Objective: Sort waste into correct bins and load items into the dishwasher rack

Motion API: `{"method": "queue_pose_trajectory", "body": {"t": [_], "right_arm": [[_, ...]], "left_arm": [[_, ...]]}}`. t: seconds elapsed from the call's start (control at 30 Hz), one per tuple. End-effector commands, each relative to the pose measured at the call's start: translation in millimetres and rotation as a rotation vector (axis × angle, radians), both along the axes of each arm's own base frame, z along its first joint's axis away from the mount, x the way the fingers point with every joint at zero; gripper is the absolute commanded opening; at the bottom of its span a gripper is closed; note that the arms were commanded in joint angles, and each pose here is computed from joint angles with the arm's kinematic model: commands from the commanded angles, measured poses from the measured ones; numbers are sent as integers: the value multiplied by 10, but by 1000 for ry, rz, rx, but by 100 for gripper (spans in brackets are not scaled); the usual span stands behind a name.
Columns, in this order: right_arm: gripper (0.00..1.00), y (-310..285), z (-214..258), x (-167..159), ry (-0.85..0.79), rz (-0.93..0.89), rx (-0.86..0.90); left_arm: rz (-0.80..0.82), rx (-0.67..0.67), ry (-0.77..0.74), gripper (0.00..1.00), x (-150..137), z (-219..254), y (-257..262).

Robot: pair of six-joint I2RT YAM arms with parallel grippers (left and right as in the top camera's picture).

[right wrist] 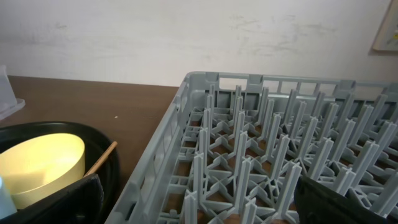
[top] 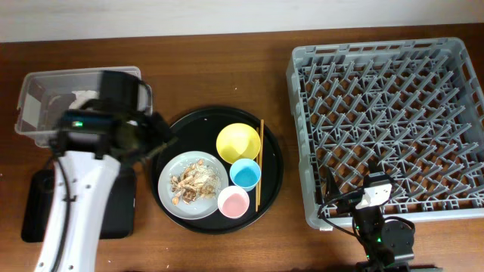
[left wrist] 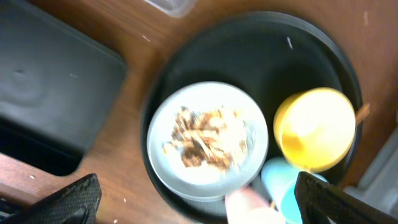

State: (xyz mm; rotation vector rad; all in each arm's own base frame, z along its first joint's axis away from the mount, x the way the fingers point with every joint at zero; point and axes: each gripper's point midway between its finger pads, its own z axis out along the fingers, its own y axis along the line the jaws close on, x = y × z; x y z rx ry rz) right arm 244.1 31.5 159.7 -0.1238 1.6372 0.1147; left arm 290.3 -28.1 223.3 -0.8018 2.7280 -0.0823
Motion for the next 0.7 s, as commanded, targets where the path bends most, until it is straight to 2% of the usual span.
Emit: {"method": "queue_pose_trajectory", "body": {"t": [0.0,0.03,0.1,0.13,0.17,0.23,0.27,0.37,0.4,0.43,0.47,0.5,0.57,0.6,0.63,0.67], "right_arm": [[99,-26,-23,3,1,-12,-6],[99,-26,-22,3,0,-11,-6],[99,-26,-22,3,0,-11,-6],[99,-26,-22,3,0,-11,-6],[99,-26,-22,3,0,-11,-6],[99,-26,-22,3,0,-11,-6],[99,-26,-23,3,1,-12,-6],[99,-26,-22,3,0,-11,-6],[99,-26,-22,3,0,-11,-6],[99,-26,-22,3,0,-12,-6],[99,-26,-22,3,0,-11,-6],[99,-26,-22,3,0,-11,-6],[99,-26,-22,3,0,-12,-6],[99,-26,-22,3,0,-12,-6],[99,-26,-22,3,0,-11,-6],[99,-26,-22,3,0,-12,-6]], "left_arm": [[-257,18,34,96,-129,-302,-623],[-299,20,35,84,-161,-367,-740],[-327,22,39,80,-186,-440,-818],[-325,29,54,71,-207,-488,-801],[-325,32,64,66,-222,-555,-794],[-325,44,88,66,-219,-695,-786],[-317,75,91,63,-183,-778,-745],[-305,133,109,46,-84,-962,-690],[-302,164,140,45,-63,-1066,-659],[-303,169,159,61,-62,-1119,-659],[-303,177,181,87,-51,-1198,-661],[-302,183,184,96,-29,-1230,-661],[-302,181,175,96,-1,-1238,-673],[-301,177,161,90,32,-1235,-687],[-295,171,105,75,159,-1215,-726],[-275,159,50,71,295,-1189,-741]]}}
